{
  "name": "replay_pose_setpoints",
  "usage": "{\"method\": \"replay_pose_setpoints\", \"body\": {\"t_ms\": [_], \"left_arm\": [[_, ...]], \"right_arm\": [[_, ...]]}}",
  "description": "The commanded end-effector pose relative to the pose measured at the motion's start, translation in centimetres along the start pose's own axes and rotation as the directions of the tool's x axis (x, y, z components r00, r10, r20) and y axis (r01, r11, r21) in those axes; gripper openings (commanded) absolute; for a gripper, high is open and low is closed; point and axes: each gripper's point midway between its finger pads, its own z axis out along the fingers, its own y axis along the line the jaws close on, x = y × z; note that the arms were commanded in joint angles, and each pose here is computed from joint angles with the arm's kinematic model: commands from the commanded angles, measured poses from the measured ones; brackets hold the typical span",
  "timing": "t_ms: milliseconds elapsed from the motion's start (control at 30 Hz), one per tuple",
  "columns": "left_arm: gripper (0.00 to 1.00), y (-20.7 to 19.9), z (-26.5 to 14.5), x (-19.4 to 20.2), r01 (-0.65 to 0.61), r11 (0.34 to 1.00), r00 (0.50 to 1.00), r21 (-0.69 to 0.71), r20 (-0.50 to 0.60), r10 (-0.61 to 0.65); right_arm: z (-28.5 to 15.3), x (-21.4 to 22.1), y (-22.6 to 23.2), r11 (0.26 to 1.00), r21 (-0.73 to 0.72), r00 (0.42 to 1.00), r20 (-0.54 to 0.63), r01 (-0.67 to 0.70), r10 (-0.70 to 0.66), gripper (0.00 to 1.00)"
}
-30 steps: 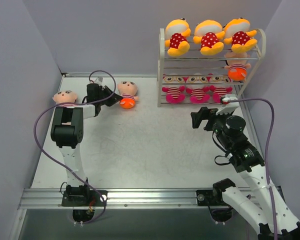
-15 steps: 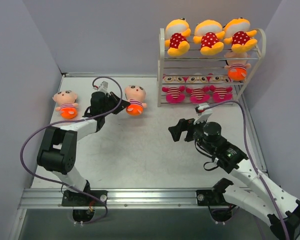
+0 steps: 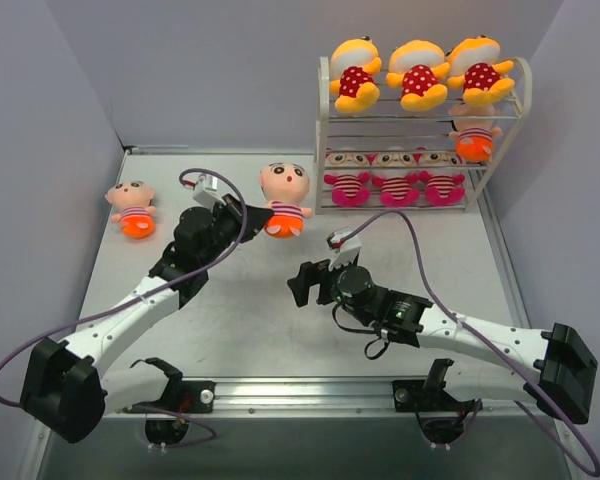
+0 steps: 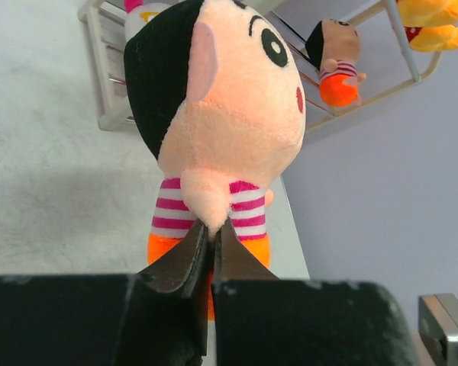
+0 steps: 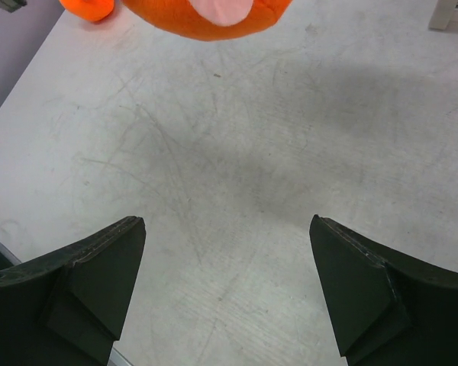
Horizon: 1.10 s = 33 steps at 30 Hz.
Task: Place and organize the stuffed toys onto the shelf
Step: Grab a stuffed toy with the left arm, then pass the stuffed toy from the left arm to the right
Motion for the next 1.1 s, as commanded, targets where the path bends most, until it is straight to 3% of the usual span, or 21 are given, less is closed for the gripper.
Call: {"method": "replay_pose_setpoints", "body": {"t_ms": [0, 367, 1067], "left_arm": [[0.03, -0.7, -1.3, 0.2, -0.008, 1.000, 0.999, -0.027, 0.045, 0.009], [0.03, -3.2, -2.7, 2.5, -0.033, 0.999, 0.999, 0.005, 0.034, 0.032], [0.03, -5.9, -3.3, 4.8, -0.133, 0.990, 0.990, 0.040, 0.050, 0.131]], "right_arm": [[0.6, -4.5, 2.6, 0.998, -0.013, 0.988, 0.142, -0.064, 0.065, 0.93], [0.8, -6.9, 3.5, 0.995, 0.037, 0.972, 0.220, -0.092, 0.082, 0.86], [1.3, -6.8, 2.2, 0.985, 0.123, 0.971, 0.223, -0.117, 0.088, 0.80]]}}
